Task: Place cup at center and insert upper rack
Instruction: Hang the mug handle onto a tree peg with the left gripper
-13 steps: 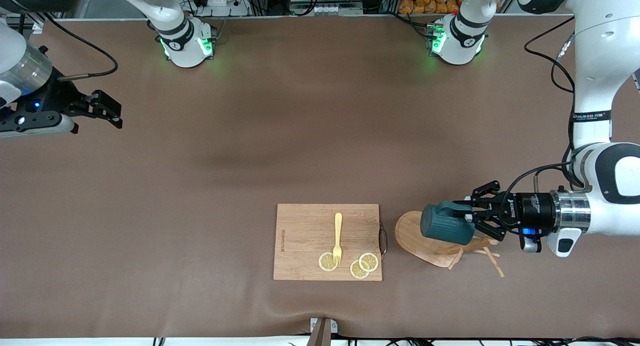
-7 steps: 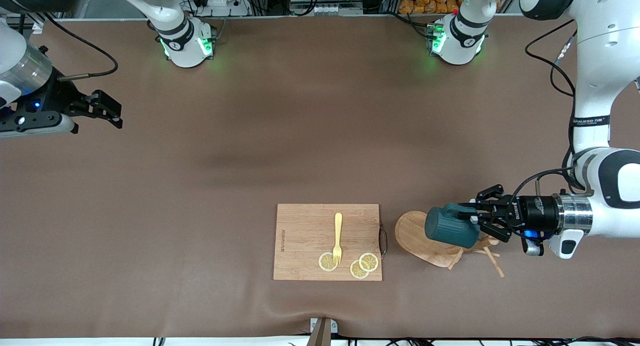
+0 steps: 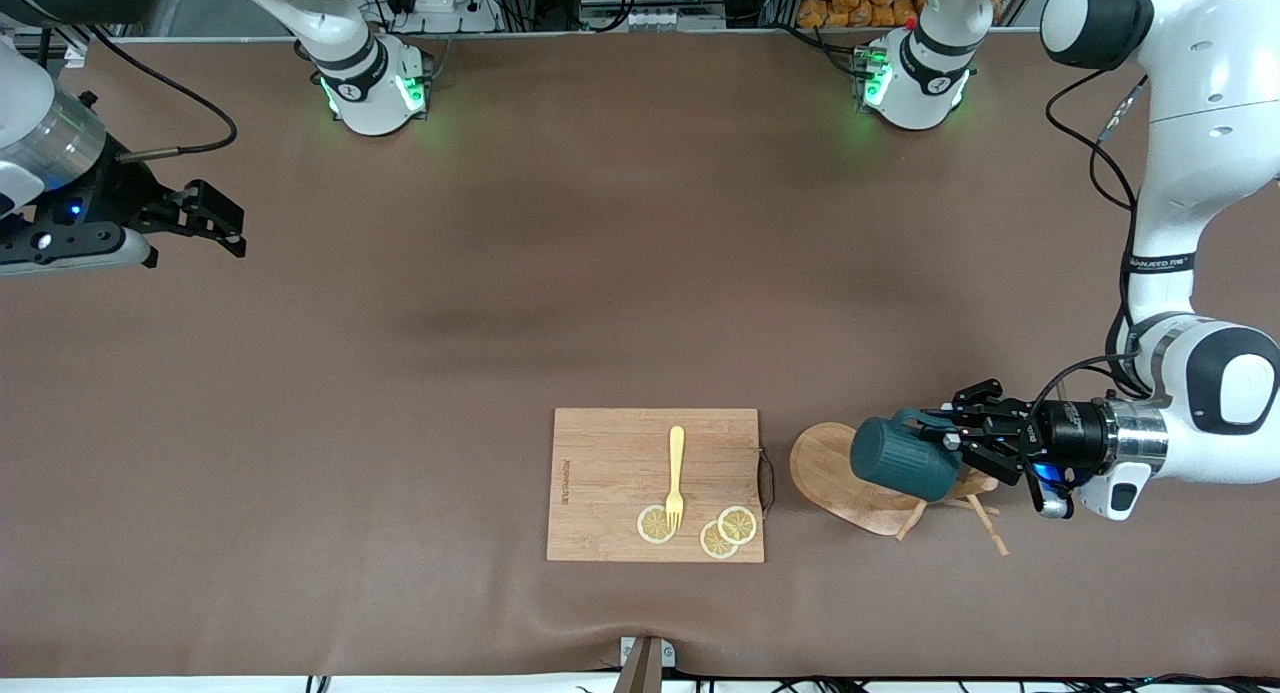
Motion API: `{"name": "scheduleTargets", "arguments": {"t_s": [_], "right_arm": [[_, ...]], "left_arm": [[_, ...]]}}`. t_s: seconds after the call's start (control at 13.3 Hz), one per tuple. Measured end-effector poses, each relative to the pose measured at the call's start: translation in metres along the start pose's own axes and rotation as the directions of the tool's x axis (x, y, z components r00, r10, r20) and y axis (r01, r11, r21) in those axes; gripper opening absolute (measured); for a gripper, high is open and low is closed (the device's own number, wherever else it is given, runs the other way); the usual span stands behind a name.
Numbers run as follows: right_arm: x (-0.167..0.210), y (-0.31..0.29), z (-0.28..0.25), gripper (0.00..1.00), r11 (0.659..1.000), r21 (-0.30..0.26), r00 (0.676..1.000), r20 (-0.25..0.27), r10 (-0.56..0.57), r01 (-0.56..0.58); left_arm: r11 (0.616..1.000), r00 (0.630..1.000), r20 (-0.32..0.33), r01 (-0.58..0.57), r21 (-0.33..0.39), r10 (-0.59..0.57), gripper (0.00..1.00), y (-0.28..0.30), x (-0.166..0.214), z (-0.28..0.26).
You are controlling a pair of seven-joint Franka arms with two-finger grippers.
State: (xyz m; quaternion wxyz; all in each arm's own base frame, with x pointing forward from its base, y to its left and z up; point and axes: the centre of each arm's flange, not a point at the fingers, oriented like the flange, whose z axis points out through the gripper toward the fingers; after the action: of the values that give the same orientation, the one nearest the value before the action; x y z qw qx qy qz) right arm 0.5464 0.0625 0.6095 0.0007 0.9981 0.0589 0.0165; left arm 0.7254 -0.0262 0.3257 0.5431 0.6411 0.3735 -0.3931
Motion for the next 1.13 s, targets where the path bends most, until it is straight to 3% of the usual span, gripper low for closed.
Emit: {"name": "scheduleTargets", "arguments": {"t_s": [1.13], "right_arm": [[0.000,-0.001,0.000,1.00,1.000,0.001,1.000,-0.001,-0.002,0.002]], "left_arm": [[0.996,0.997,0.027,-0.068,-0.058,0.069,0.21,-0.011,0.025,-0.012]]}}
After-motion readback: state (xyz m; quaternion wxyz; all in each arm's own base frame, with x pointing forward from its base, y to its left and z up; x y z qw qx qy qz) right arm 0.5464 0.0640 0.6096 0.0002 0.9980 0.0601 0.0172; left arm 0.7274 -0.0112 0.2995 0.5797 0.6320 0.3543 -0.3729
